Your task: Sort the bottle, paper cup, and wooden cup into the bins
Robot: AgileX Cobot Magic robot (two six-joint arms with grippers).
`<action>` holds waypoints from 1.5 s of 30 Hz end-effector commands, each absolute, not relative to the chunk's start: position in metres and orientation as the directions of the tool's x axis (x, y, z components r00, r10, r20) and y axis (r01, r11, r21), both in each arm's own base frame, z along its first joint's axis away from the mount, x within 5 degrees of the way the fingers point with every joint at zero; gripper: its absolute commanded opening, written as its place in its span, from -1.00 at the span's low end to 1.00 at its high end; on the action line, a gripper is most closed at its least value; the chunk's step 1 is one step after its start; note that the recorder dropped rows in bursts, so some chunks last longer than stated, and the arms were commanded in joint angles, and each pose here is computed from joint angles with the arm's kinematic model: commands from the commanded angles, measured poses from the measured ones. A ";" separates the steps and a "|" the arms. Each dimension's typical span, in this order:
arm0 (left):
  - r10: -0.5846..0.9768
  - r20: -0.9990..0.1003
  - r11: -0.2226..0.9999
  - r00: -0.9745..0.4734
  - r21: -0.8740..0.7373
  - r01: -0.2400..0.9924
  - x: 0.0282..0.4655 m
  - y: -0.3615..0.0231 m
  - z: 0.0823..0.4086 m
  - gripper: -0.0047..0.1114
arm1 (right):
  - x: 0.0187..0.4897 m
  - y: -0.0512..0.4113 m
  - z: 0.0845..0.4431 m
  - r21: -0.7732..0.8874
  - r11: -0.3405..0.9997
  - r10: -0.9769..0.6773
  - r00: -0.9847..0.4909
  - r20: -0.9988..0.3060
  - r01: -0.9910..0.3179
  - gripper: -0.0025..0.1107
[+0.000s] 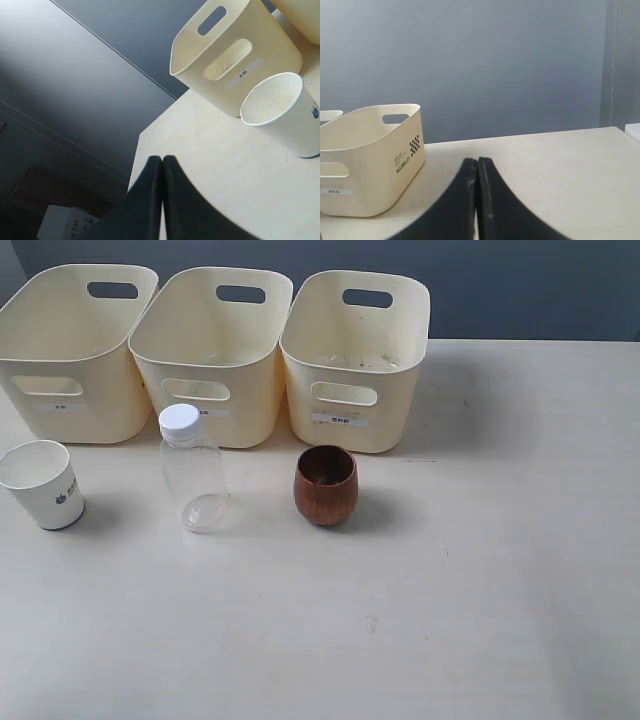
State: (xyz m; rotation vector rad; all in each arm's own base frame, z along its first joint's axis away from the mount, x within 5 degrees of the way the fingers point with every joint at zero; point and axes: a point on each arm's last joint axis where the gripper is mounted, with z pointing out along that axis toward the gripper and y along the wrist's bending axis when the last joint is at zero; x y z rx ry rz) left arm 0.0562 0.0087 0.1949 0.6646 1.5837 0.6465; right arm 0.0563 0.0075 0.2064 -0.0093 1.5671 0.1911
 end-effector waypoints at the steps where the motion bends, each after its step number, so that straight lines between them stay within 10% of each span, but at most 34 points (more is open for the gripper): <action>1: 0.731 -0.678 0.682 -0.083 0.729 0.053 0.056 0.008 0.197 -0.92 | 0.056 0.007 0.207 0.112 0.985 0.113 0.001 -0.994 -0.129 -0.97; 45: 0.731 -0.678 0.682 -0.083 0.729 0.053 0.056 0.008 0.197 -0.92 | 0.058 0.008 0.267 0.320 0.920 0.366 0.208 -0.907 -0.225 -0.97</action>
